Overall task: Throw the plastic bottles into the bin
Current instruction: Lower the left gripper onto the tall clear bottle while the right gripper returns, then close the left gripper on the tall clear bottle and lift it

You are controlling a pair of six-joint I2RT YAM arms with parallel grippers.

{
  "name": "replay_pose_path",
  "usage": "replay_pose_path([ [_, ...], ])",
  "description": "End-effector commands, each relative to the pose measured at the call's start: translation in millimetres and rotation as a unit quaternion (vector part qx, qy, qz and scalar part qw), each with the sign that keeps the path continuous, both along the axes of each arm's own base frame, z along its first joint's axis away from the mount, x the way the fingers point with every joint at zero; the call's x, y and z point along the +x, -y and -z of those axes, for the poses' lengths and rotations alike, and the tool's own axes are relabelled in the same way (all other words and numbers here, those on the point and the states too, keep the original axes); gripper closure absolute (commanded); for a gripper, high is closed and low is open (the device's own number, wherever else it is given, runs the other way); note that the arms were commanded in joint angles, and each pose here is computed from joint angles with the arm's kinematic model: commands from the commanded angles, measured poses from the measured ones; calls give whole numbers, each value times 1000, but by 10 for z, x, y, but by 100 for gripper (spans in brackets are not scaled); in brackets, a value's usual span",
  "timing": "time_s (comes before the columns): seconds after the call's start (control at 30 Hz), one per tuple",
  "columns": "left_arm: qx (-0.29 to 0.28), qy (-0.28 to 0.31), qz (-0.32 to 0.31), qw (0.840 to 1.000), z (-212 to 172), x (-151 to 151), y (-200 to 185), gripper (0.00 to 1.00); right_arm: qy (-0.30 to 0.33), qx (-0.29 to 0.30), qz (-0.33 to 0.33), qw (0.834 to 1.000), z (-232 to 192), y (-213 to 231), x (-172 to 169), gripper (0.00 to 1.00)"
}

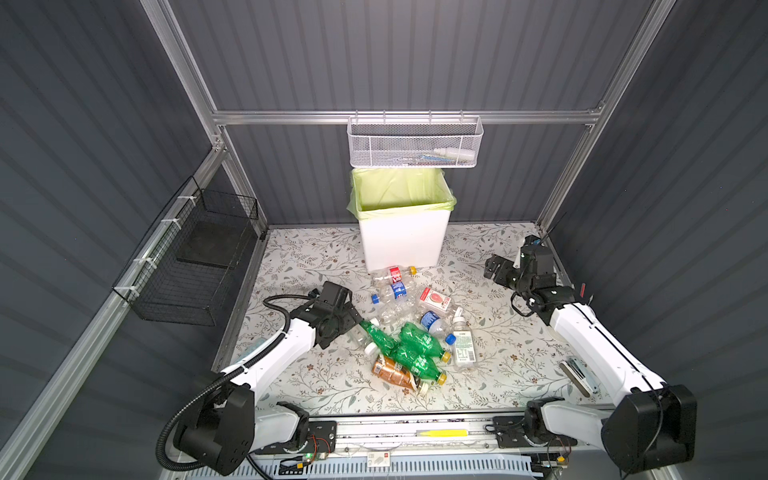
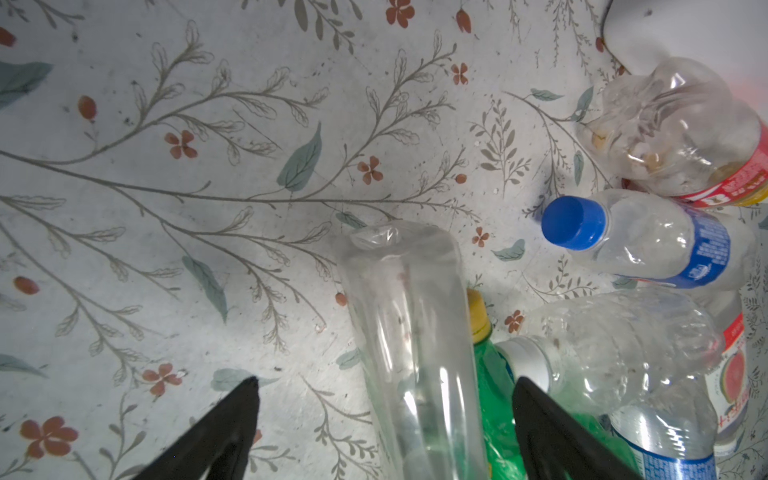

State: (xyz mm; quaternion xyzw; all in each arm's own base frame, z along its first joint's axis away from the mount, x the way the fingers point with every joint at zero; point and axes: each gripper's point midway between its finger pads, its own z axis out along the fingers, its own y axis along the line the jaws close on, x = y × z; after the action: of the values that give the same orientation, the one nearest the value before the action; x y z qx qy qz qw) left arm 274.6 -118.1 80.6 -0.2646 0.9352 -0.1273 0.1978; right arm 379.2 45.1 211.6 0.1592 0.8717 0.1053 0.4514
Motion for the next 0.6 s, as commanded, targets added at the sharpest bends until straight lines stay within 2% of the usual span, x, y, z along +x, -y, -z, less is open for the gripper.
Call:
replay_pose_path([
  [0.0,-7,-10,0,1000,103,1,45,6,2,11,2,1000,-2,-7,20,1],
  [0.17,-7,-12,2,1000,161,45,70,9,-2,11,2,1000,33,-5,-1,1],
  [0.57,-8,-24,4,1000,306,53,99,25,-5,9,2,1000,51,4,-5,1],
])
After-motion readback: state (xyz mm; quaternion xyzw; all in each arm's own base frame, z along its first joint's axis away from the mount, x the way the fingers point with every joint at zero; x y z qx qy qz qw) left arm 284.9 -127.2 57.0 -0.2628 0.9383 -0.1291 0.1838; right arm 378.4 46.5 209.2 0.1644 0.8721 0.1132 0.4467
